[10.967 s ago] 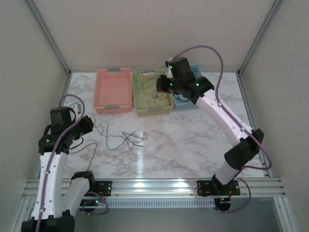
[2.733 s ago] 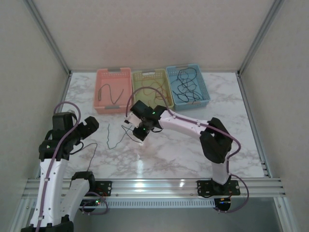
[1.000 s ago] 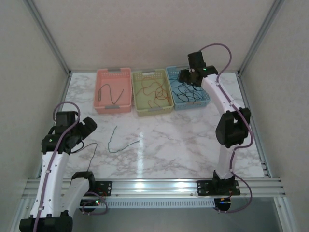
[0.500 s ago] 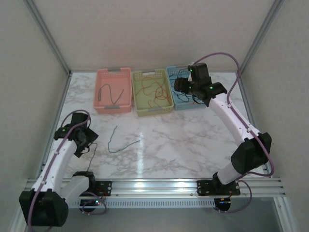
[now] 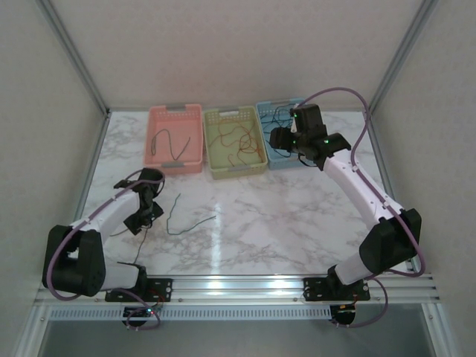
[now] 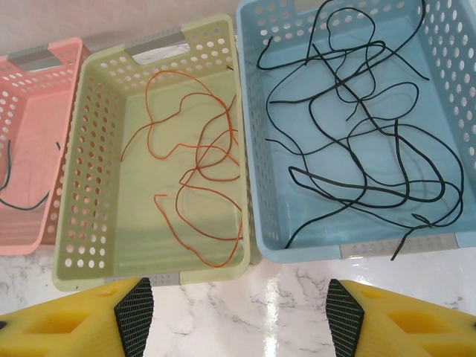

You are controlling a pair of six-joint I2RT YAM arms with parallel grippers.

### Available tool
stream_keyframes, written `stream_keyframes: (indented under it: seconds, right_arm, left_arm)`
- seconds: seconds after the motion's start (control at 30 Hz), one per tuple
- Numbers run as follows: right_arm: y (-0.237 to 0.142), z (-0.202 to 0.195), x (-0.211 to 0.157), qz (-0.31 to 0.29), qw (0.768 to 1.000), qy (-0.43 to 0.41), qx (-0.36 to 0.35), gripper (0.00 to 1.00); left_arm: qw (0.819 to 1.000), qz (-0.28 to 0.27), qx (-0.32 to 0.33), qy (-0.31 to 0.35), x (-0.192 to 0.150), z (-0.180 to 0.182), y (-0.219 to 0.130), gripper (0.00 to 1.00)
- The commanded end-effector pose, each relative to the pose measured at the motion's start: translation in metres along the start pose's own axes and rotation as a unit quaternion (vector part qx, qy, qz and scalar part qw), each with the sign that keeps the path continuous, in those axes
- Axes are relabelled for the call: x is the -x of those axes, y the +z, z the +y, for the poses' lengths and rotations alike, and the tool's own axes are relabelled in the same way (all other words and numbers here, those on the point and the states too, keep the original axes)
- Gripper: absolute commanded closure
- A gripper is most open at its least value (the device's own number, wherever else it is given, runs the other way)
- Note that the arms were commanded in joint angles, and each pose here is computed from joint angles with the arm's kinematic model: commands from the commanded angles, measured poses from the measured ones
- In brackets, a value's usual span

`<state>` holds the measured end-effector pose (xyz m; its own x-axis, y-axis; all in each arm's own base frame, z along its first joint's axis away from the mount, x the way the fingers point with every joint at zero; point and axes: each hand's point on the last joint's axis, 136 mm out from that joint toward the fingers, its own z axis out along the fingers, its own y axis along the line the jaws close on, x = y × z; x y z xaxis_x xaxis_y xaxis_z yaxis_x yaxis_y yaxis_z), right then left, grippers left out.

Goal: Untangle the cables

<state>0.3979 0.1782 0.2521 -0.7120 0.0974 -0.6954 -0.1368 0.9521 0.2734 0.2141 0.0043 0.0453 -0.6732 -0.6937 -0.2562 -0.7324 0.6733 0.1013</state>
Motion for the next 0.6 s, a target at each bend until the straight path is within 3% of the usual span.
stream_keyframes:
  seconds: [0.0,0.57]
  right_arm:
    - [-0.009,0.003,0.009,-0.022,1.000,-0.010,0.007,0.34]
    - [-0.003,0.004,0.003,-0.009,1.000,-0.016,0.012,0.34]
  left_arm:
    - [1.000,-0.012,-0.001,-0.016,0.006,-0.007,0.001,0.36]
    - [1.000,0.007,0.004,-0.007,-0.007,-0.008,0.023,0.51]
